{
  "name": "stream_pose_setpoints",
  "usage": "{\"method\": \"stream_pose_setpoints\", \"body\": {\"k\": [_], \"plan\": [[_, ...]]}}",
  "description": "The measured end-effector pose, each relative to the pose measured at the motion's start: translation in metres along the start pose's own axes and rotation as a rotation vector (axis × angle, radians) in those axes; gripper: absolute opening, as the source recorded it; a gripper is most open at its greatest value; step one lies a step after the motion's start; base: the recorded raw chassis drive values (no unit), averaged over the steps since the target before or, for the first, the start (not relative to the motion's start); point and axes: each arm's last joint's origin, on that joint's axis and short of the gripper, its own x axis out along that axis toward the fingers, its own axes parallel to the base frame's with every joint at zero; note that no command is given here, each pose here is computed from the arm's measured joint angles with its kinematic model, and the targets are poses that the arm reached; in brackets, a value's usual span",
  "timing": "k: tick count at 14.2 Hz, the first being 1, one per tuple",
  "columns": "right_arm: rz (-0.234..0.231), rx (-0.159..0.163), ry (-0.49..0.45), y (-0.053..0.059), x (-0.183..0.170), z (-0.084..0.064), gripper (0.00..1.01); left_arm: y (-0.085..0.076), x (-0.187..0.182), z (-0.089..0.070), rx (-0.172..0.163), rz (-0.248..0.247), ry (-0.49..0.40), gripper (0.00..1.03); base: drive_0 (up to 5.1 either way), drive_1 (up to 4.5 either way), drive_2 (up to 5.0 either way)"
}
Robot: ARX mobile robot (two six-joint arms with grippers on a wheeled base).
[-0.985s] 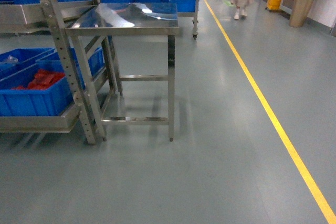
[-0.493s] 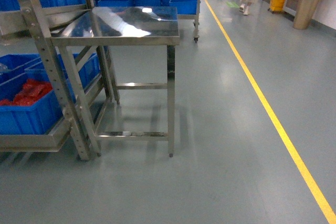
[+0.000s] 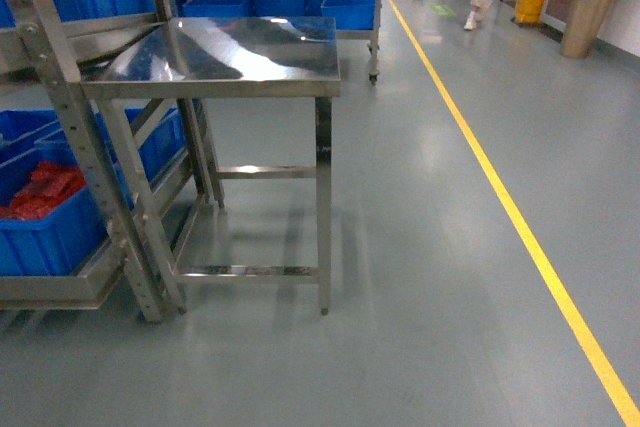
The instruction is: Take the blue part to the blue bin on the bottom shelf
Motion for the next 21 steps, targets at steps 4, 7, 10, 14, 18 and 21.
{"method": "stream_pose_setpoints", "body": {"k": [4,7,10,14,18,21], "plan": [[0.000,0.000,-0.001,0.0000,0.0000,0.0001,0.98,0.0000,0.0000,0.0002,-0.001,0.000,-0.002,0.43,0.0,4.16,-4.1],[0.000,0.000,-0.002,0.0000,0.0000,0.0002,0.98,0.0001,-0.0001,0.0000,0.000,0.000,0.000,0.43,0.0,4.16,-4.1],[0.000,0.000,0.003,0.0000,0.0000,-0.0003,0.98,0.0001,0.0000,-0.0006,0.004,0.001,0.006,0.43,0.0,4.16,-4.1],[0.000,0.000,-0.002,0.0000,0.0000,0.0001,0.98,0.0001,0.0000,0.0000,0.000,0.001,0.000,0.43,0.0,4.16,-4.1],[0.000,0.000,-0.002,0.0000,0.0000,0.0002,0.98,0.0000,-0.0001,0.0000,0.000,0.000,-0.001,0.43,0.0,1.04,-1.0],[0.000,0.000,0.001,0.0000,0.0000,-0.0001,0.98,0.0000,0.0000,-0.0003,0.002,0.000,0.002,0.43,0.0,0.00,0.0]]}}
